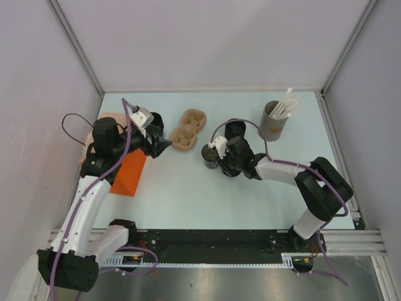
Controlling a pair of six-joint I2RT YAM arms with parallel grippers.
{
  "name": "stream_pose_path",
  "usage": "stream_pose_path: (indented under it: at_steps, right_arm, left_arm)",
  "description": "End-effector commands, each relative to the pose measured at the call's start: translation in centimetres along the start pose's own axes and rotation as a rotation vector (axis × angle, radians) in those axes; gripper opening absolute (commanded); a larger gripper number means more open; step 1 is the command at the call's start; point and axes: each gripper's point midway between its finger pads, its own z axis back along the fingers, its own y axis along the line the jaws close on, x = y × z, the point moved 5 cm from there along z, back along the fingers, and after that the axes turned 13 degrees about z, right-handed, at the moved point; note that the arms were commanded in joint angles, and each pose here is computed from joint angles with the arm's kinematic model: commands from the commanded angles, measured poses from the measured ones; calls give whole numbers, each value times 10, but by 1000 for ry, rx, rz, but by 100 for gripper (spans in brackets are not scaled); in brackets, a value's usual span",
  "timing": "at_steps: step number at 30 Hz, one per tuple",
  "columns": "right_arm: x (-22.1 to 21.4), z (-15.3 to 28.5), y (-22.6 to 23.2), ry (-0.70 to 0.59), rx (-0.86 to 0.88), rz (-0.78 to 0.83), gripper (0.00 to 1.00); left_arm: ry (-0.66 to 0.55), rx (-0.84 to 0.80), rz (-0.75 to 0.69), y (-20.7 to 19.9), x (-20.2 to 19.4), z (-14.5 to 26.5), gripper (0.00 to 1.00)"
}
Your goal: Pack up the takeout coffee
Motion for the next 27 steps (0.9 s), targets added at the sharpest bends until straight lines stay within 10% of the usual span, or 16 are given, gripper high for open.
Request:
stream_pose_path:
  at_steps: [1,14,27]
  right_arm:
    - [18,-3,-4,-42,-18,-10,36]
    - [13,-1,-6,-11,-22,-34,17]
    - [11,-6,-4,26,-2,-39,20]
  left_arm:
    - [-27,-10,-17,1,6,0,73]
    - [-34,-14,-25,-2,8,2,73]
    - [-35,-16,-26,-2,8,2,73]
